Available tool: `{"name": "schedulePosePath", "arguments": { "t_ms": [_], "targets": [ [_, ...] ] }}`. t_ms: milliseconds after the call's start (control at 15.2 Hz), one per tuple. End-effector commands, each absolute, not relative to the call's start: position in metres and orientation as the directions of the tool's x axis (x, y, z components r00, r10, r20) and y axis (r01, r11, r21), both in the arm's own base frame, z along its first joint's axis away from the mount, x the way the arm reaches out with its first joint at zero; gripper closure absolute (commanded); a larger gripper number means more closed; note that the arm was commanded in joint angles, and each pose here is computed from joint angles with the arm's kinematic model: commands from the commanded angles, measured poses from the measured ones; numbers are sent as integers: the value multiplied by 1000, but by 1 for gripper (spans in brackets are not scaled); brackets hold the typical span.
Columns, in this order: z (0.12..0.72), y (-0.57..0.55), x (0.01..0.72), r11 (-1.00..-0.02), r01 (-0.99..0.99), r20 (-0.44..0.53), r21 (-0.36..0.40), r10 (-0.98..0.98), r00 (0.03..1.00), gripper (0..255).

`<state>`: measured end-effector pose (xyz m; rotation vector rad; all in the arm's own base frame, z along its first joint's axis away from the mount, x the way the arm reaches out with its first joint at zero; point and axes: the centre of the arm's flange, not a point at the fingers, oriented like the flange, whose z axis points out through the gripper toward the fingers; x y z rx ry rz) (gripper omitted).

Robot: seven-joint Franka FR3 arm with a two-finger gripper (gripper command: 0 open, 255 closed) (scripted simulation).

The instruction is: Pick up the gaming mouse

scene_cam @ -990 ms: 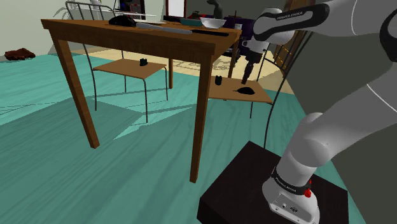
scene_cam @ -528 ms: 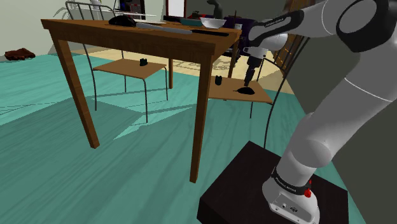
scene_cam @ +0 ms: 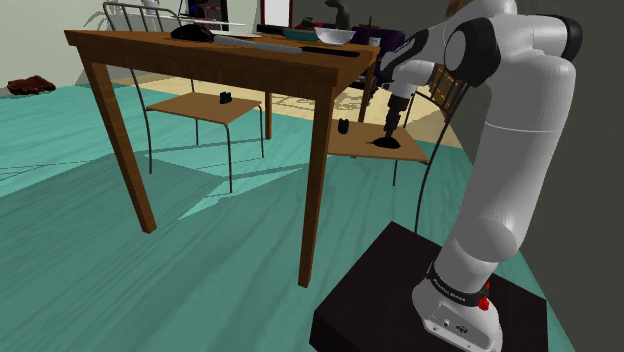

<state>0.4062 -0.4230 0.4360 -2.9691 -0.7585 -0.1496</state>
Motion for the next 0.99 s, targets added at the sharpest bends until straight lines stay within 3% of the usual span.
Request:
{"name": "schedulePosePath", "arguments": {
  "t_ms": [0, 528, 594, 924],
  "targets": [
    [428, -428, 407, -872, 488, 113, -47, 480, 870, 0],
    [394, -428, 407, -872, 488, 113, -47, 480, 870, 0],
    [393, -428, 407, -872, 488, 113, -47, 480, 870, 255],
    [393, -428, 407, -872, 488, 113, -47, 480, 870, 255]
  ]
}}
